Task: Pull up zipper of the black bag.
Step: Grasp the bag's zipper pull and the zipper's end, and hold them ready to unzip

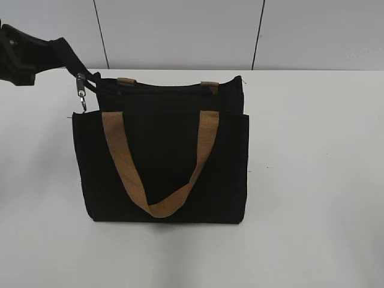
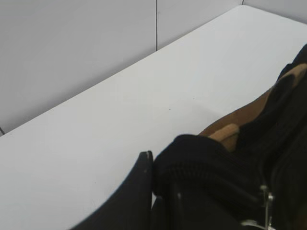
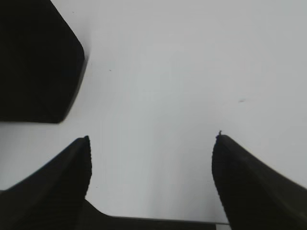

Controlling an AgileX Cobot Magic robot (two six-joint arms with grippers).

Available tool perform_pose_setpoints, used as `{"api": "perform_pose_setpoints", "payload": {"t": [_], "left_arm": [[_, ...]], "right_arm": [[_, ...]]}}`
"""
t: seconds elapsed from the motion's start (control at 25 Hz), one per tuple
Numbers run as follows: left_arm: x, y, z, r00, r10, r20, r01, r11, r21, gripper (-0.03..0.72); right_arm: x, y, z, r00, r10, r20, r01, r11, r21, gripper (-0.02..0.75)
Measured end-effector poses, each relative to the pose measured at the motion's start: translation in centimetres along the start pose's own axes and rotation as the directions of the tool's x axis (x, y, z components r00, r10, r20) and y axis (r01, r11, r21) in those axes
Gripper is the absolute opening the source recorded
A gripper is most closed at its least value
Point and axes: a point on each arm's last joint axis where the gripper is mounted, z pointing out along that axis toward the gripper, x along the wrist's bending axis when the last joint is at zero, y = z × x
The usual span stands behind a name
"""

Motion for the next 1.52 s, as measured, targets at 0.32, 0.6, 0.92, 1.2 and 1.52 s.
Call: {"api": "perform_pose_setpoints", "payload": {"t": [0.32, 0.6, 0.92, 1.2, 1.52], "left_arm": [[-1.3, 1.3, 0.9, 0.998, 0.016, 0.065, -0.016, 1.0, -0.004, 0.022], [-1.4, 1.1, 1.2, 0.997, -0.002, 0.078, 0.001, 1.0, 0.014, 0.022], [-1.3, 1.0, 1.2, 0.997, -0.039, 0.067, 0.038, 0.999, 0.02, 0.022], [-1.0, 1.0, 1.2, 0.997, -0.063, 0.032, 0.063, 0.998, 0.028, 0.022], [-0.6, 1.6, 1.2, 0.997, -0.078, 0.004, 0.078, 0.997, 0.006, 0.022]], "right_arm": [[-0.3, 4.4, 2.7, 0.995, 0.019, -0.1, -0.01, 0.996, 0.088, 0.593], [-0.6, 8.1, 3.7, 0.993, -0.003, -0.119, 0.013, 0.997, 0.08, 0.572], [0.0, 11.4, 6.7, 0.975, -0.012, -0.224, 0.056, 0.98, 0.19, 0.557], [3.1, 13.8, 11.4, 0.961, -0.009, -0.277, 0.106, 0.935, 0.338, 0.544], [13.8, 15.0, 15.9, 0.886, -0.073, -0.458, 0.242, 0.915, 0.322, 0.535]]}}
